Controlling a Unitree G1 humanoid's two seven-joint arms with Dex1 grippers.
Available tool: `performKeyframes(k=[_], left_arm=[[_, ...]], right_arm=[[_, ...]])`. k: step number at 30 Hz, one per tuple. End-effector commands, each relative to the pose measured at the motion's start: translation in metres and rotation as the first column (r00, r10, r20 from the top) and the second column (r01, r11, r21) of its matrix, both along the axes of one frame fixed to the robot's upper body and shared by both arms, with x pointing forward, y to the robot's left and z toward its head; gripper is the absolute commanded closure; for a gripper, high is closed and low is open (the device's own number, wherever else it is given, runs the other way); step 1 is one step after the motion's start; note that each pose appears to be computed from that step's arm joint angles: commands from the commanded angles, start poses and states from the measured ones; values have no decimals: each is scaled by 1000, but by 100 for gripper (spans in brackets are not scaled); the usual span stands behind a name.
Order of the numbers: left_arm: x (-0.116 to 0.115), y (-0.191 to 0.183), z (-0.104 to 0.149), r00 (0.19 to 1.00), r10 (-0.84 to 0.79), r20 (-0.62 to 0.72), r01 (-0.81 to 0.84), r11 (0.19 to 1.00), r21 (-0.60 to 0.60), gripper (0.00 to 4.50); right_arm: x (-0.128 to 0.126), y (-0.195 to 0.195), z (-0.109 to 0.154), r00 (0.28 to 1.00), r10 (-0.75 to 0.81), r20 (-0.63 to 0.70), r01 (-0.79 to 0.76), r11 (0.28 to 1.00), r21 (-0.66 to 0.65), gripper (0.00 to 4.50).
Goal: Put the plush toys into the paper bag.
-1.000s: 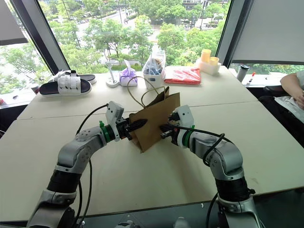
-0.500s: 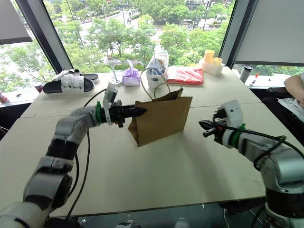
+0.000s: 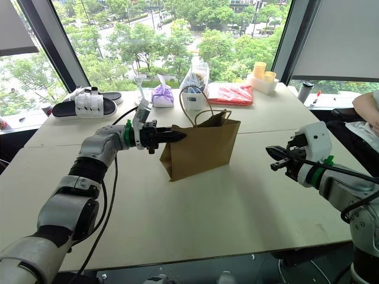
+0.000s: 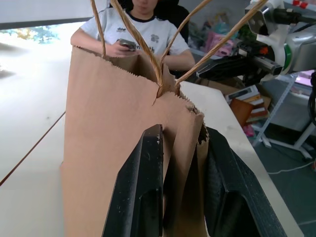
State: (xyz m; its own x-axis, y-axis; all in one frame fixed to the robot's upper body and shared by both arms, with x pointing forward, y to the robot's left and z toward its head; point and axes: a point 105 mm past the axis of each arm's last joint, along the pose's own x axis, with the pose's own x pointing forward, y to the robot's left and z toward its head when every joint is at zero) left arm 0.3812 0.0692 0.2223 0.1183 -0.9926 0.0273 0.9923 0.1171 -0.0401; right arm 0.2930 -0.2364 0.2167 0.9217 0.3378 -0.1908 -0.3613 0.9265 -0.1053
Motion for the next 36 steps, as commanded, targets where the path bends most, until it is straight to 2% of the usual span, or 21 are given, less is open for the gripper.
performKeyframes(k=[1, 4, 5, 12, 17, 21, 22, 26, 30, 36], left_arm=[[2, -3, 7, 998, 9, 68, -11, 999, 35, 354], [3, 0, 5, 997, 24, 70, -27, 999, 41, 437], [3, 1, 5, 997, 24, 72, -27, 999, 43, 448], [-3, 3, 10, 994, -20, 105, 16, 999, 32, 448], [-13, 0, 41, 986, -117, 118, 129, 986, -102, 448], [-18, 0, 50, 978, -187, 95, 199, 971, -134, 448], [-17, 0, 48, 978, -192, 86, 202, 971, -127, 448], [-7, 3, 12, 982, -150, 111, 148, 989, 23, 448], [-4, 7, -17, 981, -130, 146, 113, 987, 116, 448], [-5, 25, -50, 989, -107, 102, 86, 976, 198, 448]], right_arm=[[-1, 5, 11, 999, 13, 47, -13, 1000, -6, 450], [1, 7, 12, 999, 25, 46, -25, 1000, -4, 450], [1, 7, 12, 999, 26, 46, -26, 1000, -5, 450], [4, 7, 16, 998, 35, 52, -35, 999, -15, 450], [3, 6, 20, 998, 35, 56, -33, 999, -26, 450], [1, 2, 23, 998, 26, 60, -24, 999, -40, 450], [0, 1, 23, 998, 23, 61, -20, 999, -44, 450], [-2, 1, 24, 998, 24, 60, -21, 998, -51, 450], [-2, 2, 21, 998, 27, 53, -24, 998, -53, 450], [1, 5, 20, 998, 40, 49, -37, 998, -54, 450]])
